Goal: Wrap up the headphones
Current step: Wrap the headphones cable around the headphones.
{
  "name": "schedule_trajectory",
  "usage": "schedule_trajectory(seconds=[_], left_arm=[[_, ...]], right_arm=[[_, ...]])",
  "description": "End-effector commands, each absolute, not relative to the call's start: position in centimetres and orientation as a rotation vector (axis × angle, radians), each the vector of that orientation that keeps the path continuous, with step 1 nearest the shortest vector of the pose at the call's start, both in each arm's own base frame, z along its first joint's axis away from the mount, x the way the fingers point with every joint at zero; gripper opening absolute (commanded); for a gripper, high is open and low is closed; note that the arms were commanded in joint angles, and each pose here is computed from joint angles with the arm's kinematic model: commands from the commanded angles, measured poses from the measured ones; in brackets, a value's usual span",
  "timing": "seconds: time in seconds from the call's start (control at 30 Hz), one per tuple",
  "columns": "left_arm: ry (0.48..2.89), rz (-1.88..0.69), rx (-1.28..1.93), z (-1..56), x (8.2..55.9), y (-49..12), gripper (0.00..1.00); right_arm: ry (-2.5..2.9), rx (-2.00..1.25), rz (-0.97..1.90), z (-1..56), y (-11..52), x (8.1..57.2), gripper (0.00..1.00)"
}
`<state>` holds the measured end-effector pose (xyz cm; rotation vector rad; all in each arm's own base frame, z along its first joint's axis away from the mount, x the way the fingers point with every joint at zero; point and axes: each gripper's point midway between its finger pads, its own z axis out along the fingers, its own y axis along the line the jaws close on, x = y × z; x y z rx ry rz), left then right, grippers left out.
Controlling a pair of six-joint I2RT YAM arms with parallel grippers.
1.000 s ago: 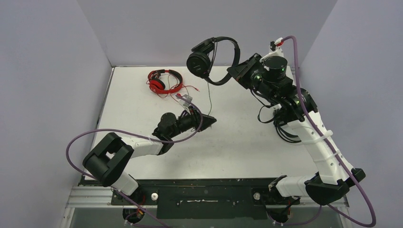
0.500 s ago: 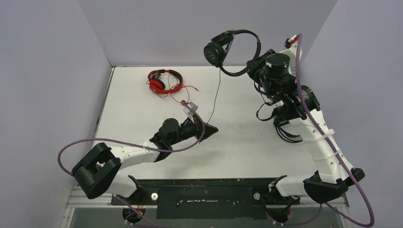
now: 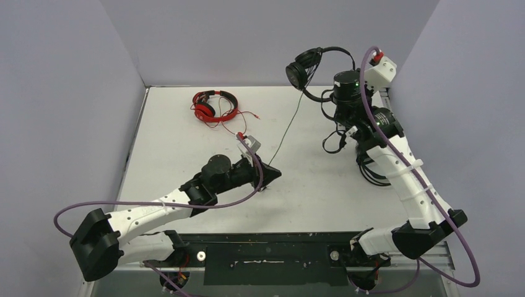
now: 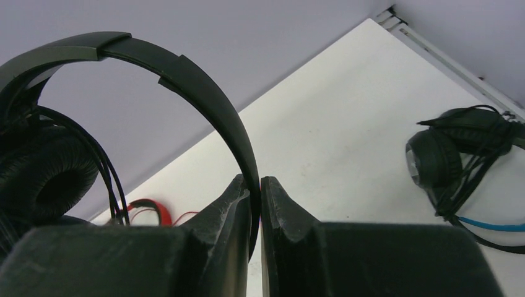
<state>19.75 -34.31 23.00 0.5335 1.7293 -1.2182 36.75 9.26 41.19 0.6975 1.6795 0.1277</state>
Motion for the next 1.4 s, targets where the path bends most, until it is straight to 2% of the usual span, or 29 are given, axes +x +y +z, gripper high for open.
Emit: schedule_trajectory(seconds=[0.0,0.33,0.63,0.77,1.03,1.37], left_arm=[[1.693,-1.117,0.595,26.3,19.6,-33.7,0.00],[1.737,-0.938,0.722,28.4,19.7,-32.7,0.00],[1.694,-0.640,0.769,32.2,23.1,-30.8,0.00],[1.659,-0.579,0.799,33.5,24.8,-31.0,0.00],[1.658,-0.525,0.809,32.6,28.5,-30.6,0.00],[1.671,-0.712,0.716,31.2,31.9,-30.4,0.00]], right_arm=[[1.648,0.739,-0.030,39.4,7.1,37.7,0.00],[1.870,0.631,-0.189,29.7,7.7,37.9,0.00],[2.108,0.360,-0.093,21.8,11.9,35.3,0.00],[2.160,0.224,-0.070,20.3,14.2,33.3,0.00],[2.250,-0.033,0.092,19.3,17.4,29.3,0.00],[2.282,-0.230,0.308,20.3,20.4,25.6,0.00]])
